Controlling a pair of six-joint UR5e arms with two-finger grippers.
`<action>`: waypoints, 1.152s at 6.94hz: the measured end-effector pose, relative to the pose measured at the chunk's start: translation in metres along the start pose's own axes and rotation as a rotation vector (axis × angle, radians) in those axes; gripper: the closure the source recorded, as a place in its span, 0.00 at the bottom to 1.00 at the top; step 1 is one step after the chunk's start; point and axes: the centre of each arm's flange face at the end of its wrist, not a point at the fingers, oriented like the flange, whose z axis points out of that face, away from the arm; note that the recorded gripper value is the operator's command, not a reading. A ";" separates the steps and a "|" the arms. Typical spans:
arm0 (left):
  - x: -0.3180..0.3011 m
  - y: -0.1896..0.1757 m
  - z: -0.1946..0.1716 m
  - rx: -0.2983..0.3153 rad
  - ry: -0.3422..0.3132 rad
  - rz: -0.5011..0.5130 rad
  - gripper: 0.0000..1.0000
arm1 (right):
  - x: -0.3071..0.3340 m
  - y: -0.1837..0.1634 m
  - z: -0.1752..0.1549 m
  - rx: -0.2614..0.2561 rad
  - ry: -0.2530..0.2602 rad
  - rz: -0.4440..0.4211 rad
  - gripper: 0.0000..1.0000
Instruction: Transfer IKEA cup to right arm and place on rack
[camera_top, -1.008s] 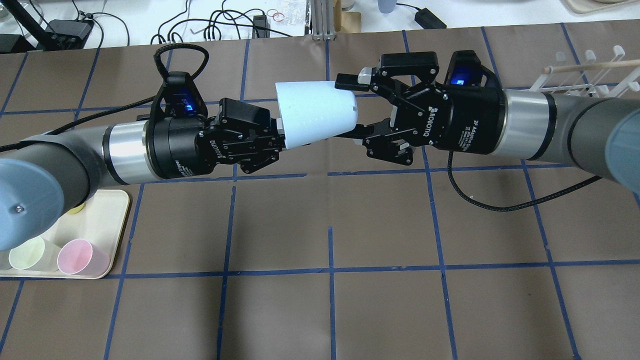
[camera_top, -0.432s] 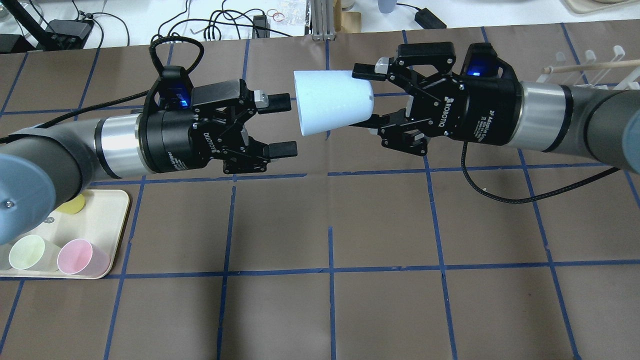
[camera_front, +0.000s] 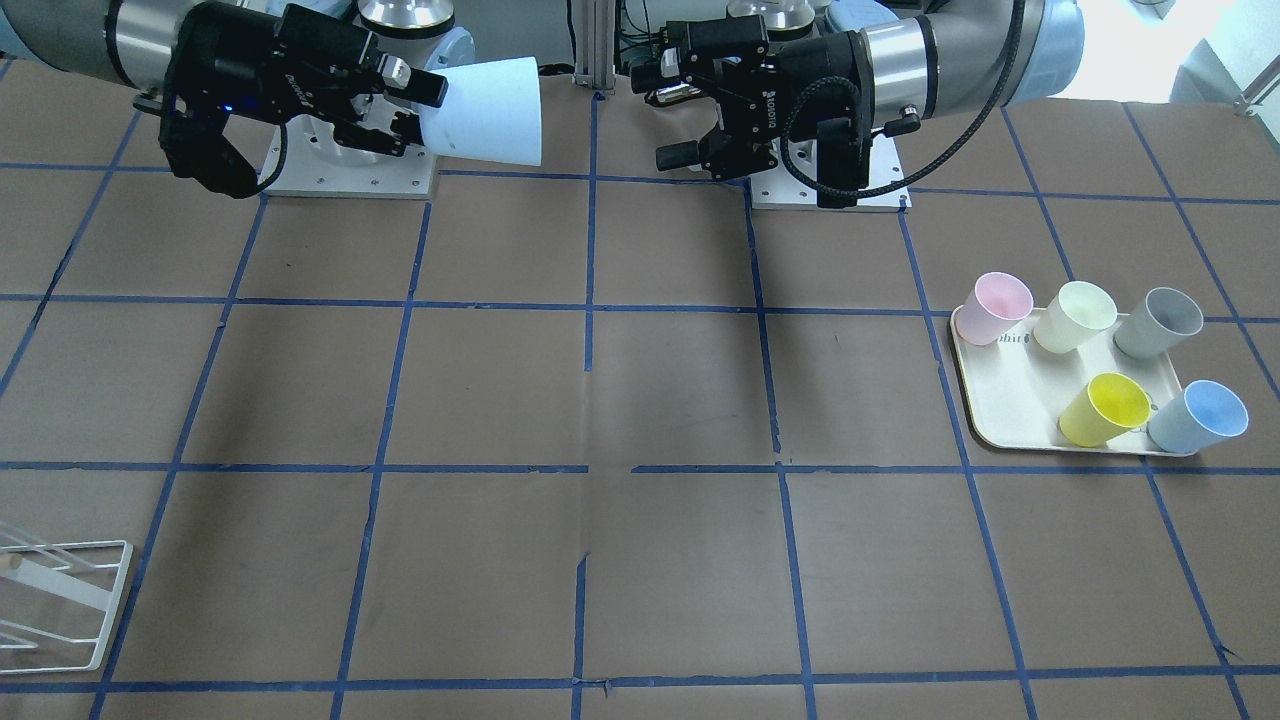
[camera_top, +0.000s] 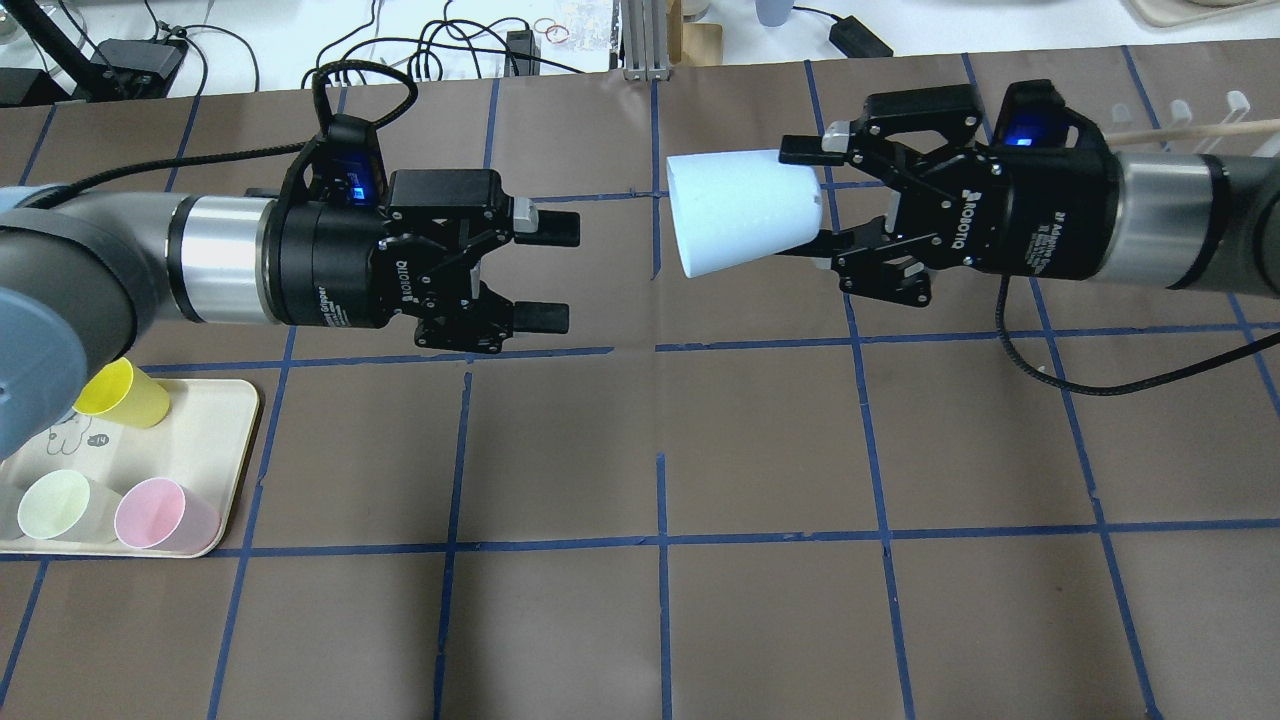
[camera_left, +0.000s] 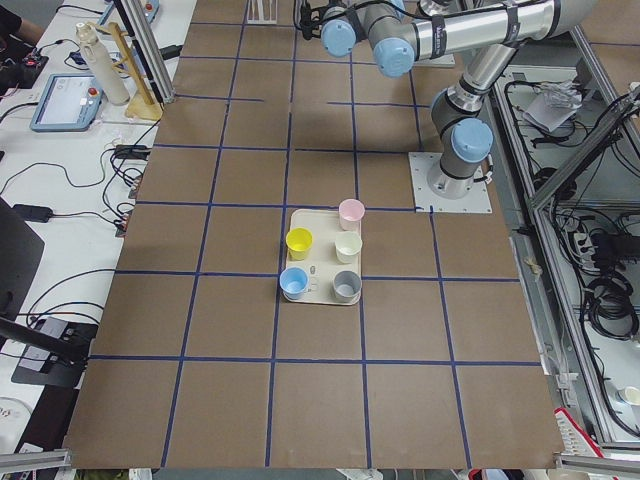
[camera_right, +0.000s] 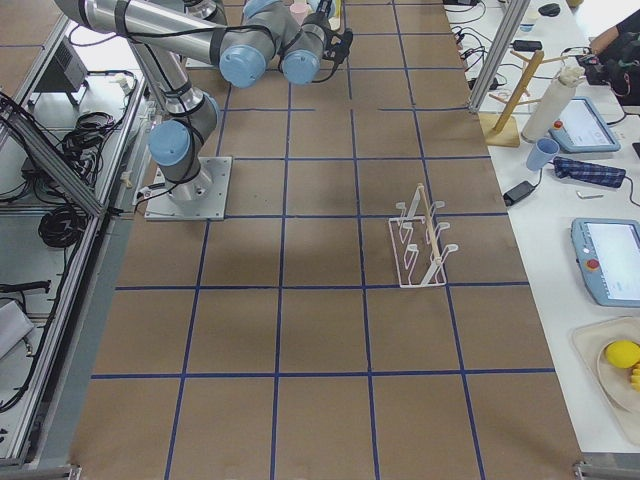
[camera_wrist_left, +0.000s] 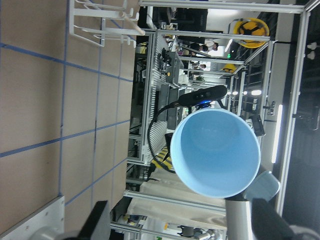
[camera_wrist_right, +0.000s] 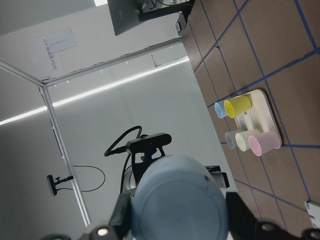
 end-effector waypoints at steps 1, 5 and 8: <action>-0.009 -0.006 -0.007 0.003 -0.205 0.064 0.00 | -0.018 0.001 -0.019 -0.006 0.110 -0.033 0.83; -0.001 -0.043 -0.050 0.014 -0.867 0.225 0.00 | -0.044 -0.010 -0.086 0.034 0.750 -0.295 0.82; 0.055 -0.059 -0.028 0.023 -1.146 0.240 0.00 | -0.052 -0.041 -0.124 0.186 1.117 -0.423 0.82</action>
